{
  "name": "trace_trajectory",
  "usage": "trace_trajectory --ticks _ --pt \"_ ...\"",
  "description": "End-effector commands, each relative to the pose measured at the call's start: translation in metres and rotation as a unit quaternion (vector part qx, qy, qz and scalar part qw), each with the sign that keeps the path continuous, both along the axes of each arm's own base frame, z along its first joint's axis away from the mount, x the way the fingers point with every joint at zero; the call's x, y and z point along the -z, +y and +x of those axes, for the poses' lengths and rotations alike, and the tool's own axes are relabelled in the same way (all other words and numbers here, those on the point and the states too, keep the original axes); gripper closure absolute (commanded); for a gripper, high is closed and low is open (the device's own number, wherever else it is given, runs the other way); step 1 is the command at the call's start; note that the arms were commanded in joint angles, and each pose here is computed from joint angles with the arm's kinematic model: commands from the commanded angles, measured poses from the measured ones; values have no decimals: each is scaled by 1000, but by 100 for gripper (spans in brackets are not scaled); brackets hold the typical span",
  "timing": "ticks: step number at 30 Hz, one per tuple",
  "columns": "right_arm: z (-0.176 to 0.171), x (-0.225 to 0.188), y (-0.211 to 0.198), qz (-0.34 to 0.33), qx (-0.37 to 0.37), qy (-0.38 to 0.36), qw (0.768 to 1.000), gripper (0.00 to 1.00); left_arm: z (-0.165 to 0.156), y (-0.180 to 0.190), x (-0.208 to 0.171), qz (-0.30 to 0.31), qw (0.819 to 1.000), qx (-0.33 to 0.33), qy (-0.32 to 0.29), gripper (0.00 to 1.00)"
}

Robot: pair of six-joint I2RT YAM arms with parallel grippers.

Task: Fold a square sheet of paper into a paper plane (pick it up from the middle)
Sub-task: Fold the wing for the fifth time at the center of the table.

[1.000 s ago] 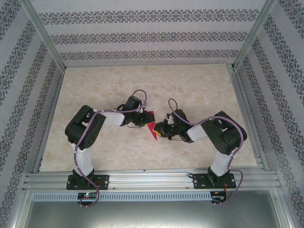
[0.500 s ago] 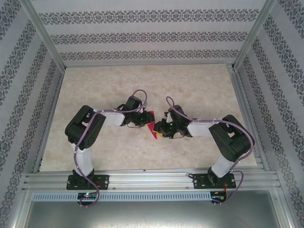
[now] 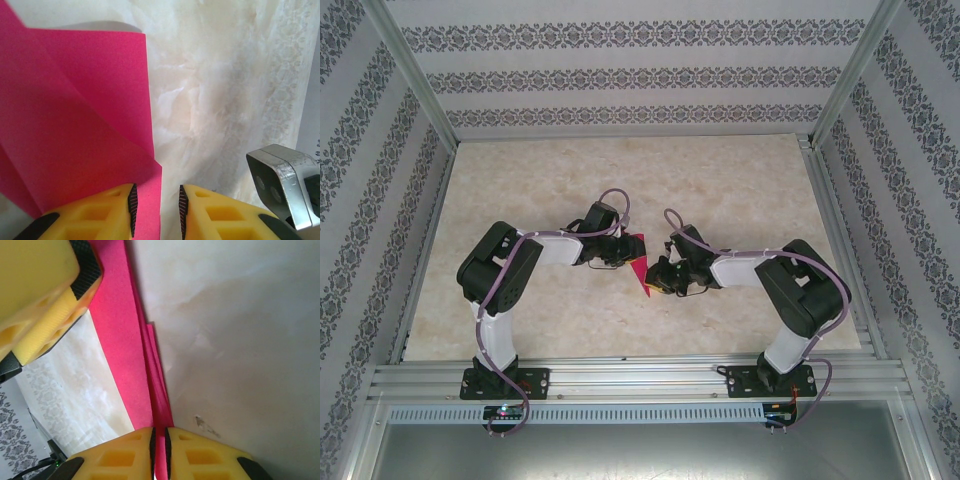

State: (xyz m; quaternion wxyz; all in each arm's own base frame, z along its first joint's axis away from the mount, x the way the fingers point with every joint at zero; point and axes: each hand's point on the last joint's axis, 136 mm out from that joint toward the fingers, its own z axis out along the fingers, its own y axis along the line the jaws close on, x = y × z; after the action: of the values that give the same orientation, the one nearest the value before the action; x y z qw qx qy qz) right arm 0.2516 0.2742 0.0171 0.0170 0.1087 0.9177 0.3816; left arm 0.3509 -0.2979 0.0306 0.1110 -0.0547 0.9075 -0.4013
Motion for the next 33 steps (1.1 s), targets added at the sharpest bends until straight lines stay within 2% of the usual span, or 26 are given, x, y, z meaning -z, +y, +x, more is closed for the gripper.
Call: trace_trajectory --ticks 1,8,13,17,21,33 --pt "-4 6 -4 -25 -5 -2 1000 83 -7 1 16 20 1000 12 15 68" --pt "3 -21 -3 -29 -22 -59 998 70 -6 -1 15 16 1000 15 14 68" --pt "2 -23 7 -38 -45 -71 996 63 -7 -1 15 17 1000 16 15 68" --pt "3 -18 6 -70 -56 -76 993 58 -6 -2 13 14 1000 17 15 68" --pt "0 -10 3 -102 -69 -71 990 58 -5 -2 12 12 1000 17 15 68" --pt "-3 2 0 -105 -64 -61 991 71 -6 -3 12 11 1000 19 16 68"
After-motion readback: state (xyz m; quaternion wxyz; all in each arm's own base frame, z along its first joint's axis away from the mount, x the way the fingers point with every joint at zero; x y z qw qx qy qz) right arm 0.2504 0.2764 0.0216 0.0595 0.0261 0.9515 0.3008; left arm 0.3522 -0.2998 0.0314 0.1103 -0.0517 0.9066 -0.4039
